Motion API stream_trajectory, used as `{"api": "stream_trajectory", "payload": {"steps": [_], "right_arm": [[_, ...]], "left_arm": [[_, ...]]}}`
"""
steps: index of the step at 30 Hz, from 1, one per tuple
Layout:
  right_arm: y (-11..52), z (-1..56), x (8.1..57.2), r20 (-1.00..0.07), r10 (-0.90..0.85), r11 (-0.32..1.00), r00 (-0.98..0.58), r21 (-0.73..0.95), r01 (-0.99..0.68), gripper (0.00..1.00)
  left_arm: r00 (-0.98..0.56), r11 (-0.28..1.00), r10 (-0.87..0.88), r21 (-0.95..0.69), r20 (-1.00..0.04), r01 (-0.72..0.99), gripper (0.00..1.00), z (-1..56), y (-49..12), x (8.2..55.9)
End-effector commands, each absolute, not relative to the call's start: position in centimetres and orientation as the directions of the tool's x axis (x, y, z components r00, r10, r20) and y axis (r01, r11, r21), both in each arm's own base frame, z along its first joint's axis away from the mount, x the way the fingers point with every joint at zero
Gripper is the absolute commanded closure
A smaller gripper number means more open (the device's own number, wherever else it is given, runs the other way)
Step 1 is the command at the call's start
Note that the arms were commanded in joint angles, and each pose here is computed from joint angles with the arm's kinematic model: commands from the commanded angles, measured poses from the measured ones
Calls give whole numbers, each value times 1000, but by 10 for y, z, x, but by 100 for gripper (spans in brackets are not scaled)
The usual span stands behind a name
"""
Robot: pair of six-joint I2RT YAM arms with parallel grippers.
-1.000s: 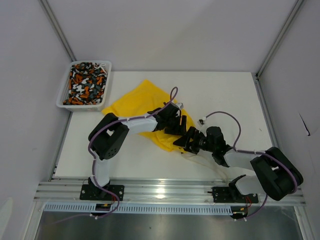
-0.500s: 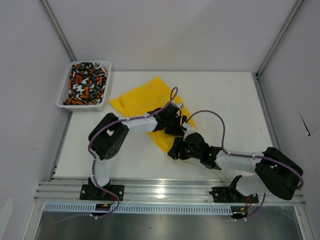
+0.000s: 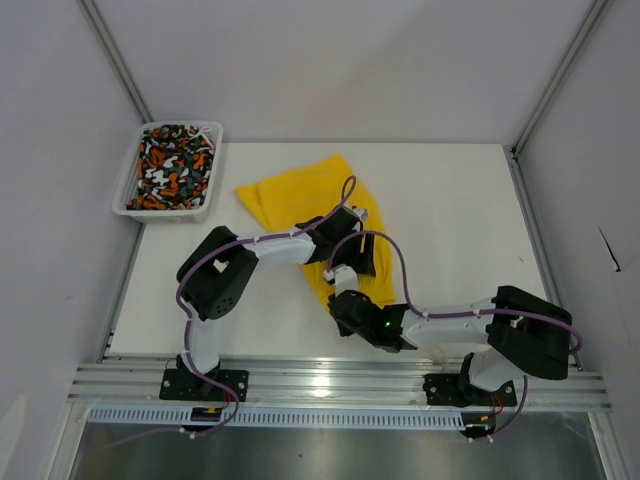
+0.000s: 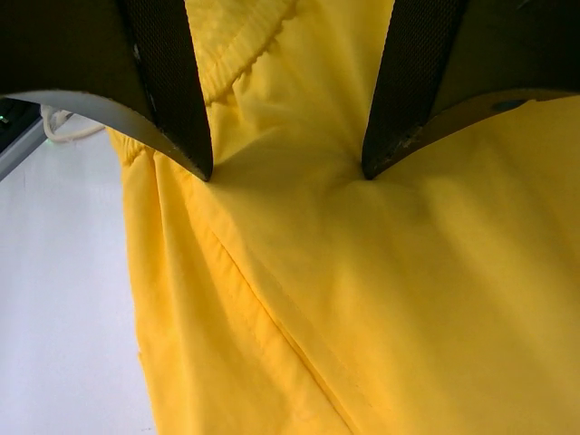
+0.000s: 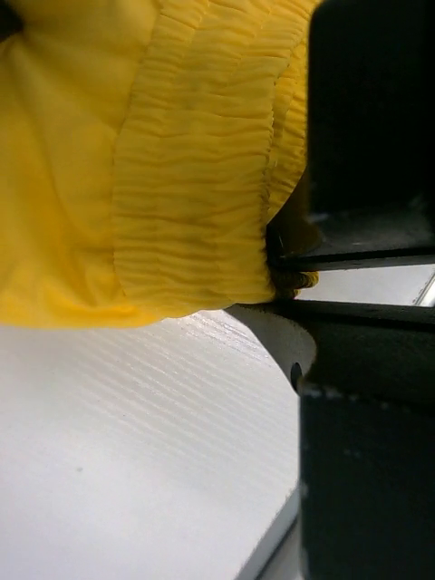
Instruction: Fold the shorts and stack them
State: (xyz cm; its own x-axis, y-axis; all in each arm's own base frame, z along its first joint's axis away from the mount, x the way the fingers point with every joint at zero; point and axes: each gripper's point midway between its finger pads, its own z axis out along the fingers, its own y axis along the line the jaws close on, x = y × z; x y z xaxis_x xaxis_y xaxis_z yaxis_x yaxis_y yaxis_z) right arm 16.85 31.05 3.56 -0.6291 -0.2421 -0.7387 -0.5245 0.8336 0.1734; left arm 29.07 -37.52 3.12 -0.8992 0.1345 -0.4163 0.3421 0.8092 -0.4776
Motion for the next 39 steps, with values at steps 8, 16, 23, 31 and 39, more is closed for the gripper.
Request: {"api": "stream_trajectory", "payload": {"steps": [8,16,23,31,39], "right_arm": [[341,13,130,-680,-644,676,-351,-290,-678,77],[343,43,119,-767,-536,690,-354,-156,-707,31],[339,86,105,-798,-246,697,-551,249,-672,10],[284,96,118,-578,160,719,-800,624,-307,4],[254,90,122,-365,486,661,-794,748,61,0]], "left_arm": [[-918,849,155,-426,-365,313,28,9,-358,281],[-915,844,160,-430,-370,321,28,13,-359,282],[-908,834,148,-444,-392,327,28,24,-362,283],[-892,811,129,-472,-432,346,24,55,-367,289],[-860,784,79,-502,-505,366,6,111,-359,293]]}}
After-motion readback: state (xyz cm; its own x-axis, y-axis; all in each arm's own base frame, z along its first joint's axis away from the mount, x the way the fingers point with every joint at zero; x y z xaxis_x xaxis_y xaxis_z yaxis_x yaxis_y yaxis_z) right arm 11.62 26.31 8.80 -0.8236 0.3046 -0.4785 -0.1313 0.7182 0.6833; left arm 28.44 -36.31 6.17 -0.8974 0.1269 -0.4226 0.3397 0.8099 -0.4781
